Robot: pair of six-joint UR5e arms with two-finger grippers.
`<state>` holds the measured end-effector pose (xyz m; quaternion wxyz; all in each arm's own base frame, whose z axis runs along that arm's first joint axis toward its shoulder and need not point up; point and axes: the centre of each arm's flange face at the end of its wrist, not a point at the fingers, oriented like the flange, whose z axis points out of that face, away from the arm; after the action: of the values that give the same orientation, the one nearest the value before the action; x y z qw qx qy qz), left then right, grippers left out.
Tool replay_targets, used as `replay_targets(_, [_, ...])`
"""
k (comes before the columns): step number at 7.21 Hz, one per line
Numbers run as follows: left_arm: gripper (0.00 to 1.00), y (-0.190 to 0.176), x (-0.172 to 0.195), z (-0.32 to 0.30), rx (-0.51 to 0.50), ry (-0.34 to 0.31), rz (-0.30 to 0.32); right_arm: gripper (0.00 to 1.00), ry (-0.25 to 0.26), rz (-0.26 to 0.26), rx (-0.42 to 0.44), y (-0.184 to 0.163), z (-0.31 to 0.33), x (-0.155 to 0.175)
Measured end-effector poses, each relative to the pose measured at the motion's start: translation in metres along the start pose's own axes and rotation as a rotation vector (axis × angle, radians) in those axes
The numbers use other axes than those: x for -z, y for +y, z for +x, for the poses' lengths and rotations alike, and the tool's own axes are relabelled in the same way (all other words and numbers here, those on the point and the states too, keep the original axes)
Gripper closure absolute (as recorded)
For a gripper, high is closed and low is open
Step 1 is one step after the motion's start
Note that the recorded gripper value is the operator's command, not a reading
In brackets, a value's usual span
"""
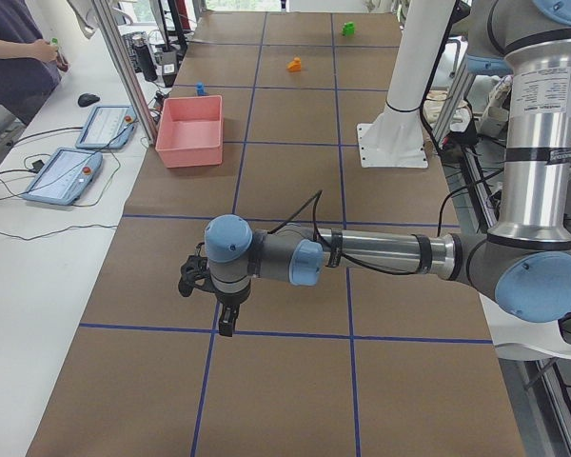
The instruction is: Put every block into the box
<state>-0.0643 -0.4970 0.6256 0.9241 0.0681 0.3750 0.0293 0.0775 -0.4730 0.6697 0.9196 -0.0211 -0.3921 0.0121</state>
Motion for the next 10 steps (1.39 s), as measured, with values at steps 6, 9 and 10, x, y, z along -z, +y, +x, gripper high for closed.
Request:
replay_targets(6, [0.00,-0.011,0.012,0.016,-0.034,0.004,0.027,0.00,0.006,0.064,0.103,-0.023,-0.057,0.013])
replay_targets(9, [0.00,-0.028,0.020,0.035,-0.086,0.010,0.074,0.00,-0.018,0.072,0.181,-0.033,-0.145,-0.004])
replay_targets(10, [0.00,-0.037,0.024,0.042,-0.083,0.014,0.090,0.00,-0.034,0.077,0.220,-0.031,-0.174,-0.014])
